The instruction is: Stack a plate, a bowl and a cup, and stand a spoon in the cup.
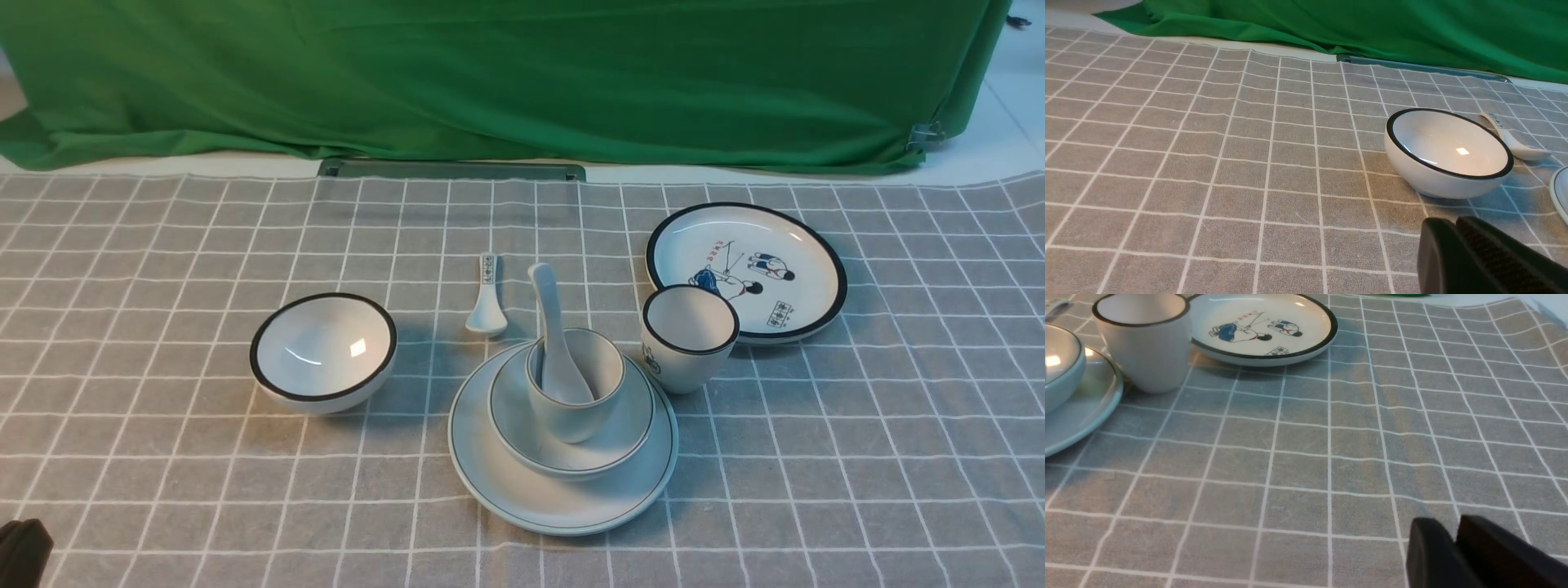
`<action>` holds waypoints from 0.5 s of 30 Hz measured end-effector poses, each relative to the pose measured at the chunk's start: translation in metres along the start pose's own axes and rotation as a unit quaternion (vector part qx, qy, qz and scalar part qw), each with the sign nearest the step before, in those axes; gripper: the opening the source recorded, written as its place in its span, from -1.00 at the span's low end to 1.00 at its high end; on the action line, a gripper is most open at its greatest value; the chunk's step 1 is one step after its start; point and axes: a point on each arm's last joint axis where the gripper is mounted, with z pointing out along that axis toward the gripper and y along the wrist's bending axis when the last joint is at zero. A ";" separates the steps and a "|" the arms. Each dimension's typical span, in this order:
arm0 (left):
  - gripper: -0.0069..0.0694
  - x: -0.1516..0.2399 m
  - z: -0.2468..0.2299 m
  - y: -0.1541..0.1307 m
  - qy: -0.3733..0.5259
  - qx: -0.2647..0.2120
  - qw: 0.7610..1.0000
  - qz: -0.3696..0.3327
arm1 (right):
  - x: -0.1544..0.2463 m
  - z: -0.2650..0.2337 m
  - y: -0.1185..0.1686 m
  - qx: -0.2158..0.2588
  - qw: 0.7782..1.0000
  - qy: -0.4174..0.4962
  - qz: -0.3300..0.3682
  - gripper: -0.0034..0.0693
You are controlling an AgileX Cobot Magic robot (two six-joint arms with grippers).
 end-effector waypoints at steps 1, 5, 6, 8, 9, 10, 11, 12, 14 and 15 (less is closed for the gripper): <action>-0.79 0.000 0.000 0.000 0.000 0.000 1.000 0.000 | 0.000 0.000 0.000 0.000 1.000 0.000 0.000 -0.52; -0.79 0.000 0.000 0.000 -0.002 0.000 1.000 0.002 | 0.000 0.000 0.000 0.000 1.000 0.000 0.000 -0.48; -0.79 0.000 0.000 0.000 -0.002 0.000 1.000 0.002 | 0.000 0.000 0.000 0.000 1.000 0.000 0.000 -0.47; -0.79 0.000 0.000 0.000 -0.002 0.000 1.000 0.002 | 0.000 0.000 0.000 0.000 1.000 0.000 0.000 -0.46; -0.79 0.000 0.000 0.000 -0.002 0.000 1.000 0.002 | 0.000 0.000 0.000 0.000 1.000 0.000 0.000 -0.45; -0.79 0.000 0.000 0.000 -0.002 0.000 1.000 0.002 | 0.000 0.000 0.000 0.000 1.000 0.000 0.000 -0.44; -0.79 0.000 0.000 0.000 -0.002 0.000 1.000 0.002 | 0.000 0.000 0.000 0.000 1.000 0.000 0.000 -0.44; -0.79 0.000 0.000 0.000 -0.002 0.000 1.000 0.002 | 0.000 0.000 0.000 0.000 1.000 0.000 0.000 -0.43; -0.79 0.000 0.000 0.000 -0.002 0.000 1.000 0.002 | 0.000 0.000 0.000 0.000 1.000 0.000 0.000 -0.41; -0.79 0.000 0.000 0.000 -0.002 0.000 1.000 0.002 | 0.000 0.000 0.000 0.000 1.000 0.000 0.000 -0.41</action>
